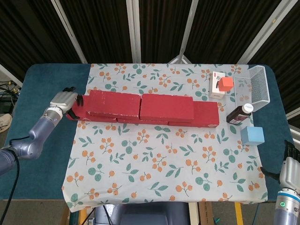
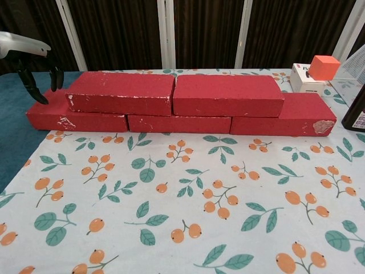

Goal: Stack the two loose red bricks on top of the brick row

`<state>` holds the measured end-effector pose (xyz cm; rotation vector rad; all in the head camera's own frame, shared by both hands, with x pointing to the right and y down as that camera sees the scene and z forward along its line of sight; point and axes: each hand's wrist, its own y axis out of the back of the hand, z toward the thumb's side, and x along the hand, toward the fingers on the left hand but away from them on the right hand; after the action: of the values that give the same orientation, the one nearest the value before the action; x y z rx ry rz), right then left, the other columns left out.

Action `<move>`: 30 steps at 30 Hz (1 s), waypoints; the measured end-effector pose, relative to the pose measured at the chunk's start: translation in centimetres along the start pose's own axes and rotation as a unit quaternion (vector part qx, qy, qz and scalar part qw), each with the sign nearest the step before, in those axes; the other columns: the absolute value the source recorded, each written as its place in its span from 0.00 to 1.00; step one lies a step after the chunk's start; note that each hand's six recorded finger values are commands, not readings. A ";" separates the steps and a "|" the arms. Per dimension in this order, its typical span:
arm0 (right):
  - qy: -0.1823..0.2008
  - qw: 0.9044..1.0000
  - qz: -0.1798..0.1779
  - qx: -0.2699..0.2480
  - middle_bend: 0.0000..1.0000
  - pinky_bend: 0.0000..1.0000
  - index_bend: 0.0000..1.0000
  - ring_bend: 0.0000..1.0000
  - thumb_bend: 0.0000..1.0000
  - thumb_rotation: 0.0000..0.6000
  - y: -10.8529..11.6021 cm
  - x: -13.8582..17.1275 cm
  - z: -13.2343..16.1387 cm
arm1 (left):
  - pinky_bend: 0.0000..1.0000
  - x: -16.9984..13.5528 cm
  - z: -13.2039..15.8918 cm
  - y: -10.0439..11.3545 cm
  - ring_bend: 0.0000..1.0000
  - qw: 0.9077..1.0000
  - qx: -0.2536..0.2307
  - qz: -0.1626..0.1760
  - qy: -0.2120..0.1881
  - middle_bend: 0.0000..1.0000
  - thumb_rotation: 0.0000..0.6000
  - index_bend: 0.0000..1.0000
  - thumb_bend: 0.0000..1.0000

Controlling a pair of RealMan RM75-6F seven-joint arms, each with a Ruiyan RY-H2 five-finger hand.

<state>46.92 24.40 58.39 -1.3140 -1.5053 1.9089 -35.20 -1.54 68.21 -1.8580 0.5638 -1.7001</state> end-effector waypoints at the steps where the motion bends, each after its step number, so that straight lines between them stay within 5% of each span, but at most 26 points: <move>1: 0.000 1.000 0.000 0.000 0.10 0.00 0.04 0.09 0.12 1.00 0.0 0.0 0.0 | 0.03 -0.2 -0.2 0.2 0.06 1.000 -0.003 0.001 0.001 0.41 1.00 0.45 0.00; 6: 0.001 1.000 0.000 0.000 0.10 0.00 0.04 0.09 0.12 1.00 0.0 0.0 0.0 | 0.03 -2.7 -2.0 1.0 0.05 0.999 -0.047 0.012 0.011 0.22 1.00 0.29 0.00; 11: 0.016 1.000 0.010 -0.003 0.10 0.00 0.04 0.08 0.12 1.00 -0.3 0.1 0.5 | 0.03 -7.0 -4.5 0.4 0.00 0.995 -0.078 0.054 0.024 0.08 1.00 0.23 0.00; 17: 0.056 0.998 0.018 0.003 0.10 0.00 0.04 0.04 0.12 1.00 -0.3 0.5 1.4 | 0.03 -13.2 -7.5 -2.3 0.00 0.987 -0.091 0.130 0.035 0.07 1.00 0.22 0.00; 23: 0.097 0.995 0.021 0.010 0.10 0.00 0.04 0.03 0.12 1.00 -0.1 1.1 2.1 | 0.03 -20.1 -8.2 -7.2 0.00 0.975 -0.106 0.195 0.027 0.08 1.00 0.22 0.00; 30: 0.114 0.993 0.013 0.010 0.10 0.00 0.04 0.03 0.12 1.00 0.6 1.6 2.0 | 0.03 -22.8 -6.6 -10.8 0.00 0.971 -0.114 0.207 0.023 0.10 1.00 0.22 0.01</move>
<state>44.60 24.24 57.13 -1.4928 -1.3583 1.7161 -44.92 20.49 58.23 -1.7013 1.1205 -1.4471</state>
